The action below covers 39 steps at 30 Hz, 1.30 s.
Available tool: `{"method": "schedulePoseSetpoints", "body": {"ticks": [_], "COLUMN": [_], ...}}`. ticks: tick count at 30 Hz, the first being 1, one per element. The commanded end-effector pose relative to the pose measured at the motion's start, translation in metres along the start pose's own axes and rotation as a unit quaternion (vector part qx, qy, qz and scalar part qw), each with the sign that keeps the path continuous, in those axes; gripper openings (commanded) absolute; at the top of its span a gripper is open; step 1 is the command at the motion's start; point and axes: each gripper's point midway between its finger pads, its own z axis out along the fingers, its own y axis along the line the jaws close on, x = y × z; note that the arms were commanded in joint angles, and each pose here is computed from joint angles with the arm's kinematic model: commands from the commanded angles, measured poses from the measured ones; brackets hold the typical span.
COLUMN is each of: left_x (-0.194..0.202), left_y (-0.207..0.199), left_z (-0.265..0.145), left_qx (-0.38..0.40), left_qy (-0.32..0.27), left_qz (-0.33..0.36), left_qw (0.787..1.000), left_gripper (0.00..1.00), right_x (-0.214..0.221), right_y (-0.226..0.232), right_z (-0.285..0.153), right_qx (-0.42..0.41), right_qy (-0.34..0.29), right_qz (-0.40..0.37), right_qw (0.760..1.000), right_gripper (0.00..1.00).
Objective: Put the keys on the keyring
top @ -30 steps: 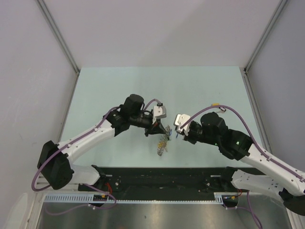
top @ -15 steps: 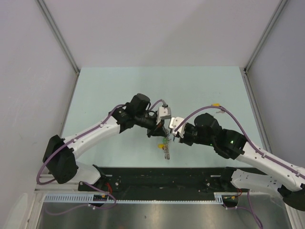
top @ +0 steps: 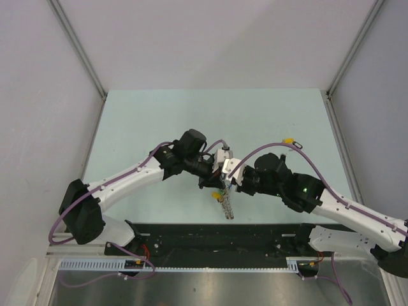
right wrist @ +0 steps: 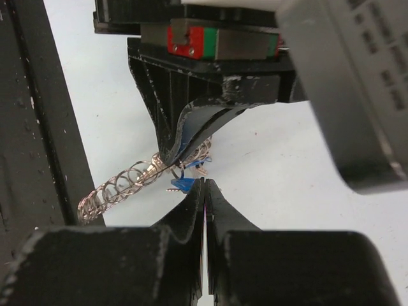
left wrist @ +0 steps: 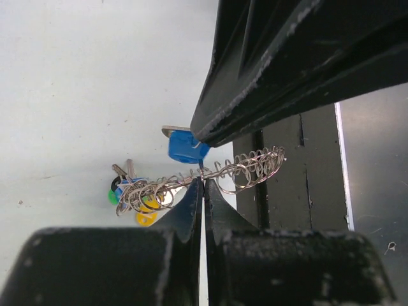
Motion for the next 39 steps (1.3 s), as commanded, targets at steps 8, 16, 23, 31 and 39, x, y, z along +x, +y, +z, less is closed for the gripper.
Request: {"method": "schedulePoseSetpoints", "body": {"ticks": [8,16,23,31,39], "left_x": [-0.032,-0.036,-0.033,-0.022,0.005], "left_y": [-0.007,-0.012,-0.008,0.019,0.051], "left_z": [-0.012,-0.016,-0.015,-0.033,-0.104], "left_qx": [0.000,0.002,-0.005,-0.112,-0.306], "left_qy": [-0.047,-0.062,-0.053,-0.013,-0.013], "left_qz": [0.064,0.080,0.075,0.043,-0.024], "left_qw": [0.997,0.995,0.996,0.993,0.952], "left_gripper": [0.00,0.00,0.00,0.00,0.00], "right_x": [-0.002,-0.002,0.002,0.024,0.068], "right_y": [0.008,0.013,0.008,0.003,0.022], "right_z": [0.004,0.007,0.006,0.005,0.000], "right_qx": [-0.019,-0.034,-0.018,0.012,0.015], "right_qy": [-0.004,-0.005,0.006,0.052,0.192], "right_qz": [-0.005,-0.002,0.005,0.095,0.216], "right_qw": [1.000,0.999,1.000,0.994,0.957], "right_gripper": [0.00,0.00,0.00,0.00,0.00]}}
